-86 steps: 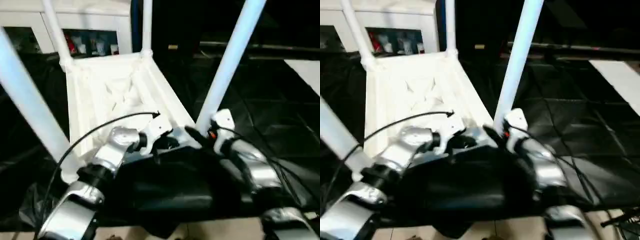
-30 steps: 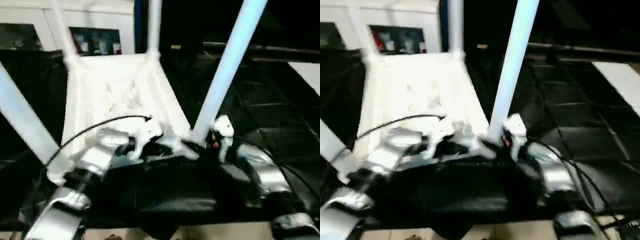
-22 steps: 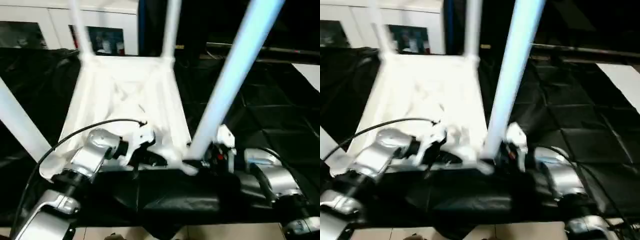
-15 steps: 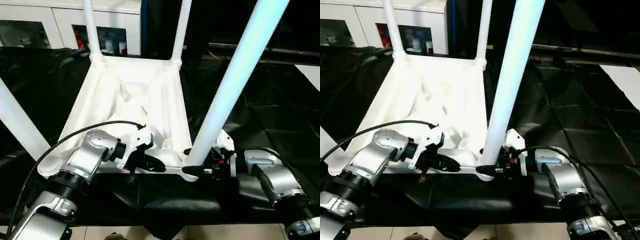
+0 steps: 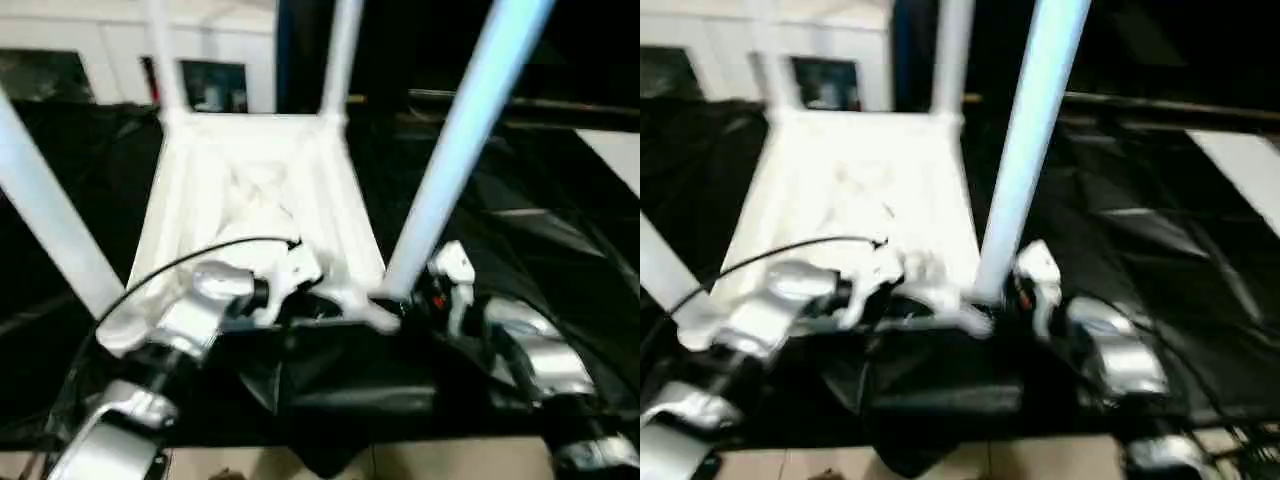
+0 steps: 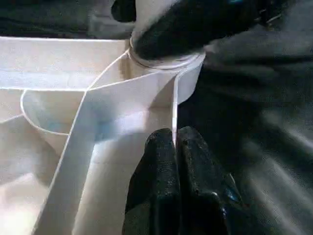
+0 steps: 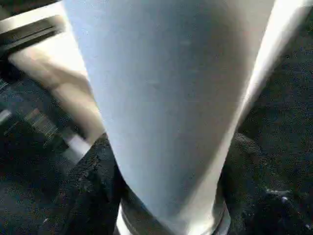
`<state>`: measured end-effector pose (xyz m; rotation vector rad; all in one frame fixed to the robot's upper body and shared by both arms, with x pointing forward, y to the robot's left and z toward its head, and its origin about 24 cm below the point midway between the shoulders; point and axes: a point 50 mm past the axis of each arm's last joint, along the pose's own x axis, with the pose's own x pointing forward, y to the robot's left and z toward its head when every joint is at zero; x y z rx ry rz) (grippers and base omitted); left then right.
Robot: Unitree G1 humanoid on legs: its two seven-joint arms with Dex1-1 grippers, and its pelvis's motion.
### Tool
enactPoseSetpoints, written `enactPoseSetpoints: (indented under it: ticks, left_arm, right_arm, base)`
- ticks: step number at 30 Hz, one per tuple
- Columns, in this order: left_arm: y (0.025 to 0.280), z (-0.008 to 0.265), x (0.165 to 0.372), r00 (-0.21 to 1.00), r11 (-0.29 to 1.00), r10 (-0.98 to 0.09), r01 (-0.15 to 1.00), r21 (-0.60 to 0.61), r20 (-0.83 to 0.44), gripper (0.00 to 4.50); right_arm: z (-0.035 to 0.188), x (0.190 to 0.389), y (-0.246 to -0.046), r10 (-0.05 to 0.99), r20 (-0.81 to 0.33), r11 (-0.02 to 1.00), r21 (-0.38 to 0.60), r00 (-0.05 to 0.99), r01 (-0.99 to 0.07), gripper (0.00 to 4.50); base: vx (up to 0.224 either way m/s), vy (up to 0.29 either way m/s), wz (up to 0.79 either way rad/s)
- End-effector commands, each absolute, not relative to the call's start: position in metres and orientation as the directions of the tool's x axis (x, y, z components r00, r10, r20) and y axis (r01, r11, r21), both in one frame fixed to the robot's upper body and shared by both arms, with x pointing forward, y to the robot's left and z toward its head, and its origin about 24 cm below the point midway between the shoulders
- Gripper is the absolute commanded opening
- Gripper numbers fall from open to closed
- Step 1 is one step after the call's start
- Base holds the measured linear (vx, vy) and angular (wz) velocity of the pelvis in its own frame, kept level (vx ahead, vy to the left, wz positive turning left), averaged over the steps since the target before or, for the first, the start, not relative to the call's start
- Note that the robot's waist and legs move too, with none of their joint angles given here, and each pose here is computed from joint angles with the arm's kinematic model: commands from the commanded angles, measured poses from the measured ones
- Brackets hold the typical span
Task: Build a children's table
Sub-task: Rotate leg to tighten
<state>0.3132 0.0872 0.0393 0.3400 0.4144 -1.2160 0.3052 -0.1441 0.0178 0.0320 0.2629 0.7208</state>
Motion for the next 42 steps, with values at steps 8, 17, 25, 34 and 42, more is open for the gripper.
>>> enactPoseSetpoints:
  ticks: [8, 17, 25, 34, 42]
  left_arm:
    - [0.034, 0.038, 0.307, 0.263, 0.276, -0.863, 0.961, 0.033, -0.431, 0.00]
    - [0.059, 0.034, 0.299, 0.112, 0.153, -0.866, 0.987, -0.044, -0.487, 0.00]
    - [0.079, 0.042, 0.293, -0.014, 0.032, -0.888, 0.995, -0.093, -0.459, 0.00]
    - [0.107, 0.047, 0.280, -0.174, -0.089, -0.873, 0.975, -0.203, -0.455, 0.00]
    - [0.107, 0.048, 0.283, -0.138, -0.065, -0.878, 0.983, -0.173, -0.459, 0.00]
  right_arm:
    - [-0.004, 0.307, -0.093, 0.547, -0.315, 0.833, 0.106, 0.776, -0.543, 2.22]
    - [0.026, 0.298, -0.111, 0.828, -0.177, 0.555, 0.124, 0.532, -0.822, 3.01]
    - [0.035, 0.282, -0.149, 0.917, -0.231, 0.357, 0.107, 0.326, -0.928, 3.01]
    - [0.033, 0.267, -0.163, 0.938, -0.293, 0.234, 0.145, 0.184, -0.961, 2.86]
    - [0.033, 0.265, -0.162, 0.946, -0.281, 0.218, 0.185, 0.161, -0.958, 2.42]
  base:
    - [0.000, 0.000, 0.00]
    - [0.000, 0.000, 0.00]
    - [0.000, 0.000, 0.00]
    - [0.000, 0.000, 0.00]
    - [0.000, 0.000, 0.00]
